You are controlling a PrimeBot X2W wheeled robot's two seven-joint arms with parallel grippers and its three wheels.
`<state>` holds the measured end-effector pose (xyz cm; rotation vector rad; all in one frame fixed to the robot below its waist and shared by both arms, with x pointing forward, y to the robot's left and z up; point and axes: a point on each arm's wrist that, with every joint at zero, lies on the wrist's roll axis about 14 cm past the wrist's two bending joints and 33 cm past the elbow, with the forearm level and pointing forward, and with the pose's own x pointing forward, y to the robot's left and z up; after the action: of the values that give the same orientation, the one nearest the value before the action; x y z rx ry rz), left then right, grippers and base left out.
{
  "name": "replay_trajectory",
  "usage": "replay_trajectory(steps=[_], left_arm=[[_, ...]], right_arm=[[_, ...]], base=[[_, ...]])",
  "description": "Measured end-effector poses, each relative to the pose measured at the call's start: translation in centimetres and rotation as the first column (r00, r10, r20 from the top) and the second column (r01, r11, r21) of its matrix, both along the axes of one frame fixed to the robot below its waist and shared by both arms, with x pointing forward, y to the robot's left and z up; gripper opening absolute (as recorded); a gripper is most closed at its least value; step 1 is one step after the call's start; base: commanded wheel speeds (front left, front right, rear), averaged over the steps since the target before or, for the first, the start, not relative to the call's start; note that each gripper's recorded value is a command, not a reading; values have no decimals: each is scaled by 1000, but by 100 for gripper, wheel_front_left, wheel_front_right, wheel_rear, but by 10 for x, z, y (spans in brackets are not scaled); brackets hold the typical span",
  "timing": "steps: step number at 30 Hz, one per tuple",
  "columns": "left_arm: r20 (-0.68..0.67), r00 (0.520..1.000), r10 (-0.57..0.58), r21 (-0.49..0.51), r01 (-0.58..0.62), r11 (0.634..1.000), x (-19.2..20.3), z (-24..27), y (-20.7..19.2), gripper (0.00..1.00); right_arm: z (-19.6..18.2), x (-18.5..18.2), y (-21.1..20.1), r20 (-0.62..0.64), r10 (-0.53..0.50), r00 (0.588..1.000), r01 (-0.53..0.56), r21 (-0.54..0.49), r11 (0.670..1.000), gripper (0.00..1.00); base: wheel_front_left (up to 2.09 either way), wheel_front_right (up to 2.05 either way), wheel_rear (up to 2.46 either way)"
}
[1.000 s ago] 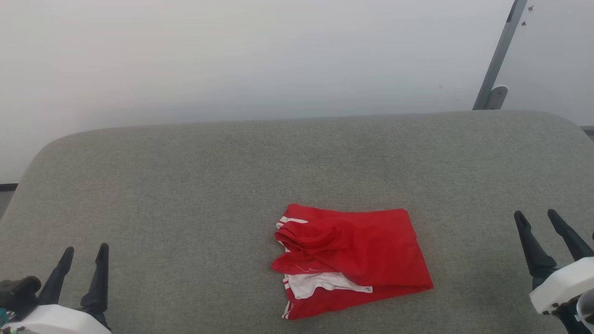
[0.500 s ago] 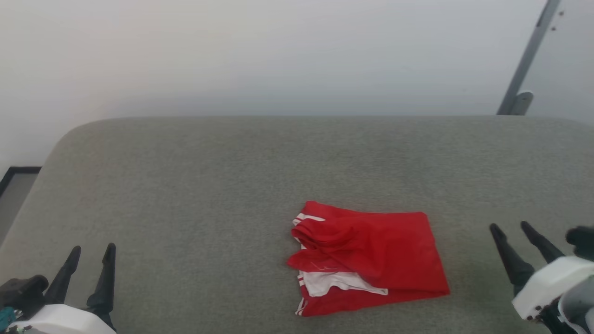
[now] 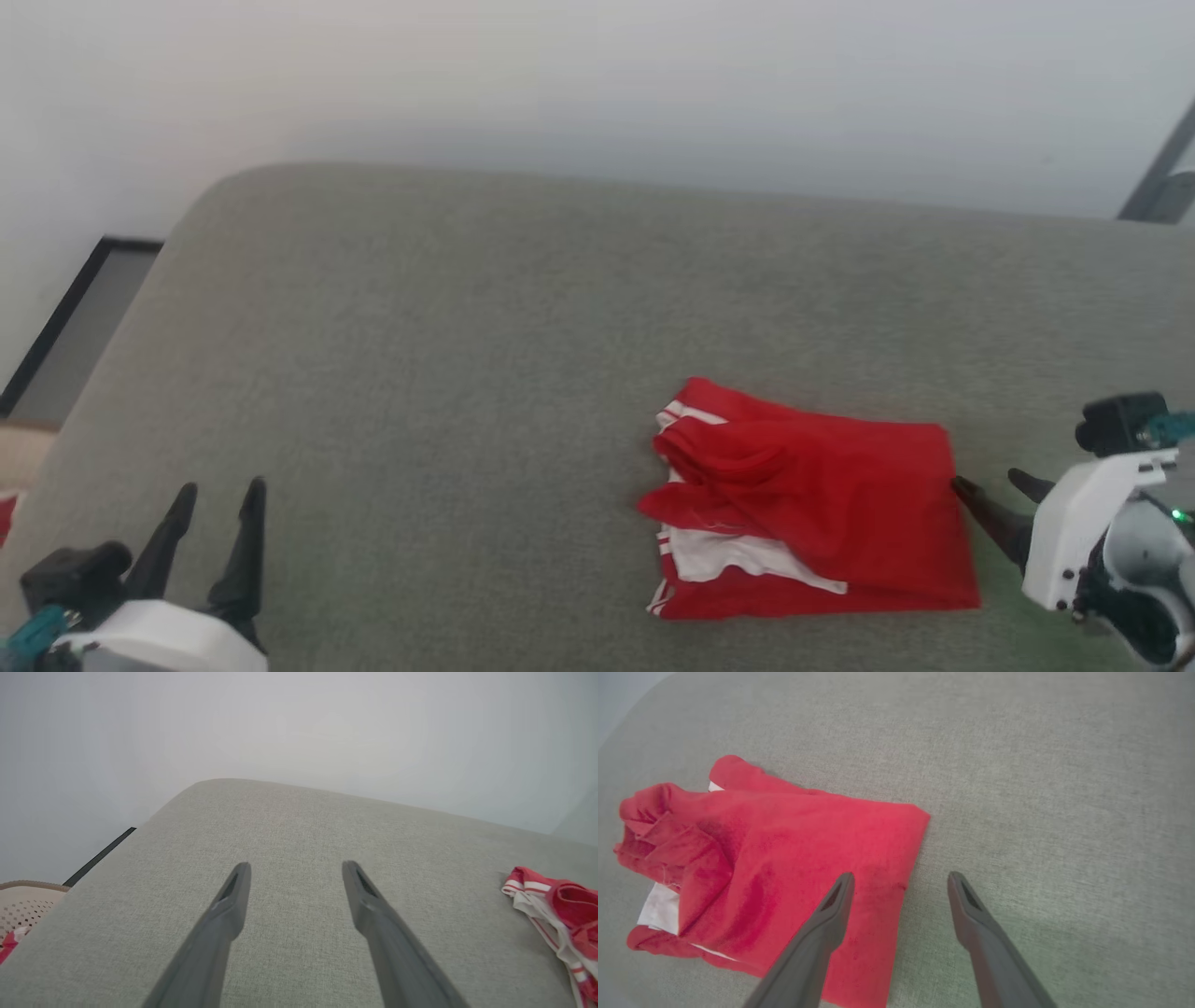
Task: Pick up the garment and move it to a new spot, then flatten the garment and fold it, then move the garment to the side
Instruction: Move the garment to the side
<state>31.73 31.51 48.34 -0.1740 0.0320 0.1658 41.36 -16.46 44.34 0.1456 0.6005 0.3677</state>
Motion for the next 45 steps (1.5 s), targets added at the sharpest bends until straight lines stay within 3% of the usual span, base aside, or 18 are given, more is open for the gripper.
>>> replay_trajectory(steps=[5, 7, 16, 17, 21, 29, 37, 45], left_arm=[[-27, 1000, 11, -9, -11, 1000, 2, -9, -2, 100], [-42, 999, 14, -10, -14, 1000, 6, -14, -3, 100], [-77, 997, 27, -24, -29, 999, 18, -27, -6, 100], [-81, 996, 29, -25, -31, 999, 19, -28, -6, 100], [-101, 994, 36, -23, -38, 999, 18, -34, -4, 100], [-89, 996, 6, -16, -7, 1000, 34, -32, -10, 100], [-60, 994, -92, 3, 93, 996, 67, -23, -32, 100], [-11, 969, -248, 15, 248, 969, 119, -14, -80, 100]], right_arm=[[-23, 4, 8, -164, 68, 984, -79, -61, 995, 100], [-37, 4, 11, -263, 95, 960, -122, -89, 988, 100], [-66, 6, 25, -445, 142, 884, -205, -97, 974, 100], [-67, 6, 27, -452, 146, 880, -210, -93, 973, 1], [-66, 10, 38, -442, 168, 881, -221, -71, 973, 0], [-51, 26, 22, -380, 110, 918, -156, -91, 984, 0], [-15, 55, -40, -245, -36, 969, -19, -219, 976, 0], [23, 77, -115, -99, -195, 976, 151, -337, 929, 0]], base=[[0, 0, 0], [0, 0, 0], [0, 0, 0], [0, 0, 0], [0, 0, 0], [0, 0, 0], [0, 0, 0], [0, 0, 0]])
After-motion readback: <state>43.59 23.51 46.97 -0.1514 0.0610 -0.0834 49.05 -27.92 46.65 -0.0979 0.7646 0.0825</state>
